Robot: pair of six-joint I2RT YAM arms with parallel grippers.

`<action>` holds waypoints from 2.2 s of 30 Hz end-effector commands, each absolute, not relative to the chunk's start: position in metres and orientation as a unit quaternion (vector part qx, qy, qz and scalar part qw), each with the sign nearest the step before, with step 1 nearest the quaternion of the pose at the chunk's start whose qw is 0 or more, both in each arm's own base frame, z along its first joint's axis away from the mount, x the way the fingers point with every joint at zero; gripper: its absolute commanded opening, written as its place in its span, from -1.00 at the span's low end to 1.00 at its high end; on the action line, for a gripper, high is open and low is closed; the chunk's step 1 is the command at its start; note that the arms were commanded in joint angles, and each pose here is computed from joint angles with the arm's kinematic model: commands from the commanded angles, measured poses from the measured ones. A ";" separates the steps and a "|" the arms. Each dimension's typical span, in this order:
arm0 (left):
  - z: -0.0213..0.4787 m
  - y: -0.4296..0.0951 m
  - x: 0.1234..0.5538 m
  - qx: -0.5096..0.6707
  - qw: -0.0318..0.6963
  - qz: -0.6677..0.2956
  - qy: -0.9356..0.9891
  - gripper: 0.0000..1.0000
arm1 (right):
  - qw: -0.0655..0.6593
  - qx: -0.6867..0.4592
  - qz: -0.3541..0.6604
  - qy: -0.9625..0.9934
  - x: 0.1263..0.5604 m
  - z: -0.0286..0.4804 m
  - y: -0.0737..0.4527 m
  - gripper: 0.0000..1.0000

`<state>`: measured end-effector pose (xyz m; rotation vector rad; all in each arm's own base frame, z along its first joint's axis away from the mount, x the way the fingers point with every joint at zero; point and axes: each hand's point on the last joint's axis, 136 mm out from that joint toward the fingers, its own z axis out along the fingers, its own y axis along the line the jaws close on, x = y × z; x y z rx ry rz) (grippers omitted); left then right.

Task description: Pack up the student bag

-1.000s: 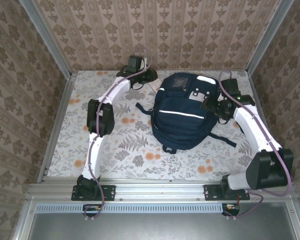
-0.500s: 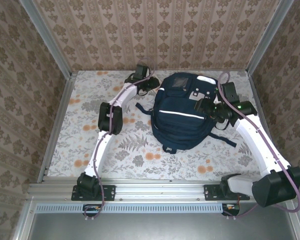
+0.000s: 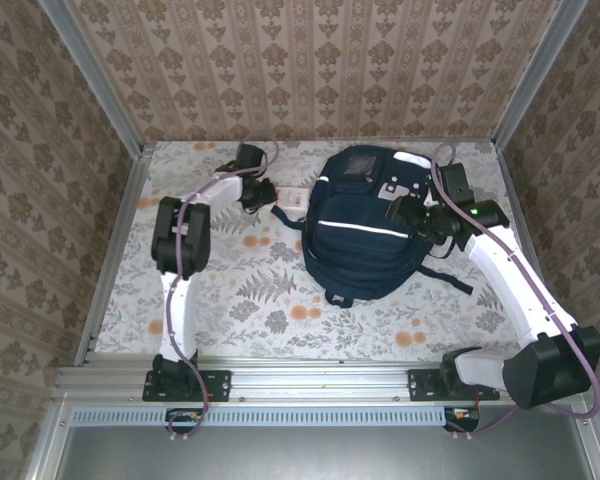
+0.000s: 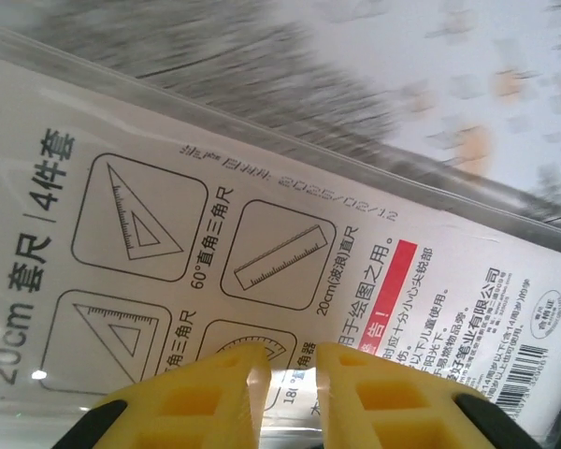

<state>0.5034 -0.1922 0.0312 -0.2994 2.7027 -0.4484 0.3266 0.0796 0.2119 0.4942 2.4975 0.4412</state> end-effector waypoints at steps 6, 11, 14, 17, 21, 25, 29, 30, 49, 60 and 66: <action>0.002 -0.096 0.373 -0.165 0.077 -0.040 0.983 -0.49 | 0.269 0.162 0.187 0.931 0.337 0.203 0.101 0.55; 0.019 -0.137 0.327 -0.189 0.060 -0.140 0.970 -0.36 | 0.267 0.145 0.193 0.933 0.340 0.199 0.112 0.55; 0.047 -0.170 0.318 -0.156 0.077 -0.175 0.969 -0.22 | 0.263 0.139 0.195 0.935 0.340 0.195 0.116 0.55; 0.079 -0.183 0.327 -0.117 0.105 -0.195 0.968 -0.05 | 0.262 0.135 0.201 0.934 0.340 0.193 0.120 0.55; 0.097 -0.163 0.352 -0.086 0.135 -0.187 0.969 0.04 | 0.261 0.126 0.209 0.934 0.338 0.192 0.127 0.55; 0.087 -0.143 0.366 -0.030 0.131 -0.154 0.979 0.07 | 0.256 0.119 0.211 0.936 0.331 0.189 0.132 0.55; 0.063 -0.125 0.372 0.001 0.100 -0.121 0.988 0.10 | 0.256 0.118 0.209 0.936 0.325 0.187 0.130 0.56; 0.057 -0.118 0.374 -0.002 0.097 -0.115 0.989 0.12 | 0.256 0.118 0.207 0.937 0.323 0.187 0.129 0.56; 0.024 -0.141 0.331 0.002 0.051 -0.176 0.983 0.10 | 0.248 0.119 0.211 0.938 0.328 0.178 0.133 0.57; 0.011 -0.146 0.325 0.026 0.042 -0.135 0.990 -0.54 | 0.246 0.117 0.209 0.939 0.326 0.176 0.132 0.58; 0.028 -0.149 0.327 0.019 0.057 -0.148 0.987 -0.82 | 0.252 0.110 0.208 0.939 0.325 0.181 0.131 0.58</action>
